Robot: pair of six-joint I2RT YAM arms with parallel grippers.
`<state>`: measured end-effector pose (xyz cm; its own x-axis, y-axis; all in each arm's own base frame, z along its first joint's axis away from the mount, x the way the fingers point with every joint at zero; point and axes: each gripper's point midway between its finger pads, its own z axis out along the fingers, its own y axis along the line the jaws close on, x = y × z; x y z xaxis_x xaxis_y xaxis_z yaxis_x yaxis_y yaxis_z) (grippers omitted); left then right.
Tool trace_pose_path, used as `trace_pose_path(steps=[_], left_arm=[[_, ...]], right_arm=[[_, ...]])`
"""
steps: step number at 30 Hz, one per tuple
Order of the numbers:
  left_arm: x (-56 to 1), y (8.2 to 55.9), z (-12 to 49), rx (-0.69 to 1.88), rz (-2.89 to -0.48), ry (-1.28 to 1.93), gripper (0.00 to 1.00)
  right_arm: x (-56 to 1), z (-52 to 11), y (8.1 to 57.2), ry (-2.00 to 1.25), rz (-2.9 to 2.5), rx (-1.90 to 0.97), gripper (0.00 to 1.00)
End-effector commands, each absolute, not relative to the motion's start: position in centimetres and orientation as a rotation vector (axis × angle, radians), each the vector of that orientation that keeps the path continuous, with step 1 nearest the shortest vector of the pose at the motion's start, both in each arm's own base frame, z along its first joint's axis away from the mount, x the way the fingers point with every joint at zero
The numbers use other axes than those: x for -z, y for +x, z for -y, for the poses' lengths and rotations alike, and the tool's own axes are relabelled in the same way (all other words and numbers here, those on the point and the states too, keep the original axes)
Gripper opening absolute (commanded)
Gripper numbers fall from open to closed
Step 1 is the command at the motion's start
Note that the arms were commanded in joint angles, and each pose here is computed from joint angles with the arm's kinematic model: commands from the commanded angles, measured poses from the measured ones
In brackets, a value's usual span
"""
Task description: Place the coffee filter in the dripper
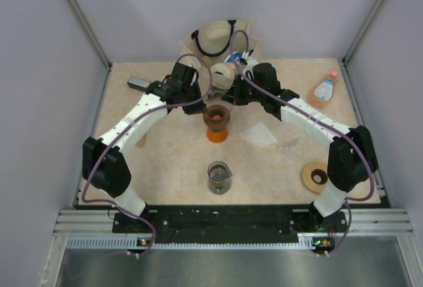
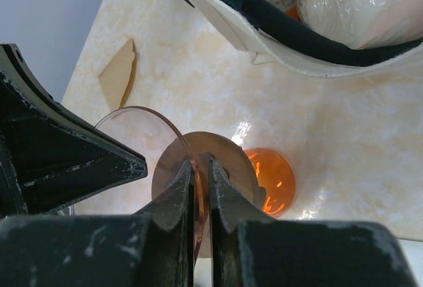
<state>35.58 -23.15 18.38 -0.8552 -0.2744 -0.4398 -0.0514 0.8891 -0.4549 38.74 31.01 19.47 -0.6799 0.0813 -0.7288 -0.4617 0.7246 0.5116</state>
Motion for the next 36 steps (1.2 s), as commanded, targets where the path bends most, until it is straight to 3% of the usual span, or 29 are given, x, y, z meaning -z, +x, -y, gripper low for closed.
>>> trace_pose_path(steps=[1, 12, 23, 36], left_arm=[[-9.3, 30.4, 18.6, 0.227, -2.894, -0.272, 0.00], [-13.2, 32.6, 21.9, 0.474, -2.780, -0.178, 0.00], [-15.1, 33.3, 22.1, 0.491, -2.730, -0.163, 0.00], [-17.5, 34.4, 23.0, 0.551, -2.665, -0.108, 0.22]], right_arm=[[-3.3, -23.7, 33.4, -0.180, -2.712, -0.456, 0.00], [-9.5, -25.0, 35.9, -0.239, -2.571, -0.512, 0.00], [-16.4, -28.2, 37.6, -0.337, -2.400, -0.699, 0.13], [-23.1, -30.7, 39.6, -0.340, -2.223, -0.837, 0.24]])
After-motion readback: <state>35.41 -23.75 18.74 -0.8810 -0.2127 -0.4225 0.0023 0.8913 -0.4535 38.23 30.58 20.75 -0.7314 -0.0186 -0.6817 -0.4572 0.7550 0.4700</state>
